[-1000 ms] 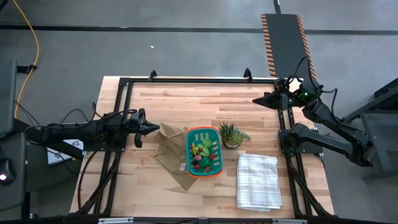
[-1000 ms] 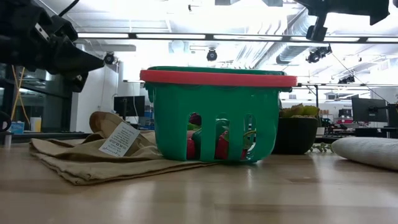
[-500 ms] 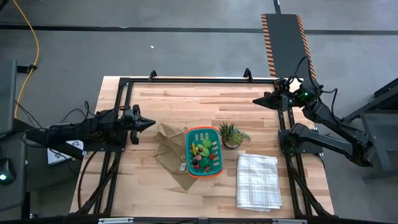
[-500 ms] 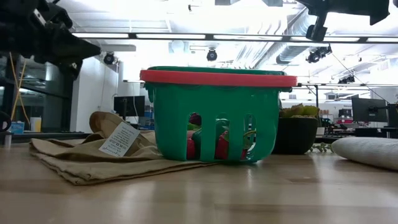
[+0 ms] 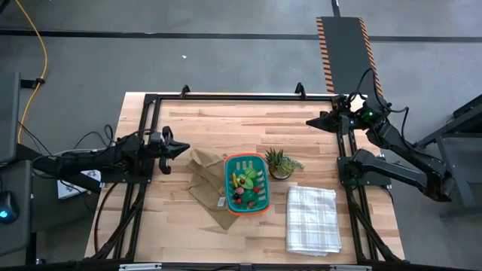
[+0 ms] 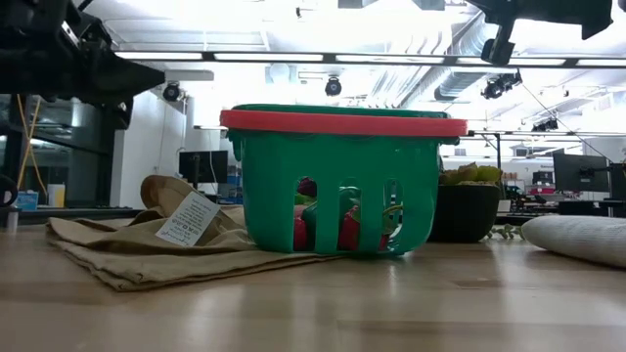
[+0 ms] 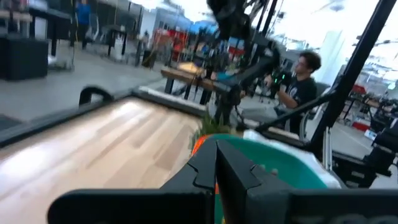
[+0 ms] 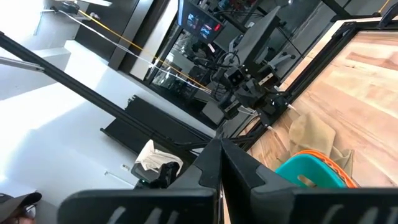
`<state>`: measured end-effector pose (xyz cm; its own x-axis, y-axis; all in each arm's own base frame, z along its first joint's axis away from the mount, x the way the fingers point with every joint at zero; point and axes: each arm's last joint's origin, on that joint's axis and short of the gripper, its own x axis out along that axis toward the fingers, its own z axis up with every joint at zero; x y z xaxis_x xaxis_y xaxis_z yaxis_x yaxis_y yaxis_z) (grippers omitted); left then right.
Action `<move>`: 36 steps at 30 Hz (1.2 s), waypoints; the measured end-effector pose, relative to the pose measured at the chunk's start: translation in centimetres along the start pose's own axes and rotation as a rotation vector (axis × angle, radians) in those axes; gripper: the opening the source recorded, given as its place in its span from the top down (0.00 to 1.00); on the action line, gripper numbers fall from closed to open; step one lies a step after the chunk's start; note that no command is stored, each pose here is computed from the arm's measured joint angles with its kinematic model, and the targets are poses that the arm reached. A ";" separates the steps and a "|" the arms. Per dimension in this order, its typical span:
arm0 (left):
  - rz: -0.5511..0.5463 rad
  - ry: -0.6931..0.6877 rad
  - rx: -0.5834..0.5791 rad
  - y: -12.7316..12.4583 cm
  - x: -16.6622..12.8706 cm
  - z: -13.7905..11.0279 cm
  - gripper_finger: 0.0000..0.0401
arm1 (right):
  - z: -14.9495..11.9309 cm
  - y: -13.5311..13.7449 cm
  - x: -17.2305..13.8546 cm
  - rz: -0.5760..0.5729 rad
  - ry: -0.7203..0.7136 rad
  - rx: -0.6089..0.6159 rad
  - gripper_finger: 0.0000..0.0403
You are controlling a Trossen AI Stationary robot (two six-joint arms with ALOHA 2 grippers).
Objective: Pick and placing Produce into tupperware
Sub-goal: Return to Home Position
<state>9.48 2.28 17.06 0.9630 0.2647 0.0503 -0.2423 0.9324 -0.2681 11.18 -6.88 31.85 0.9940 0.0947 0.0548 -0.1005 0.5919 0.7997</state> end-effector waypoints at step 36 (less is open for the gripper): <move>-0.004 0.030 0.035 0.0 0.0 -0.3 1.00 | -2.7 5.0 -4.7 0.137 -0.348 -0.510 1.00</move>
<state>9.49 2.25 16.79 0.9670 0.2539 0.0219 -0.2419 0.9416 -0.2344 5.93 -2.21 34.00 0.9180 -0.0186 0.3961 -0.1501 0.9083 0.3906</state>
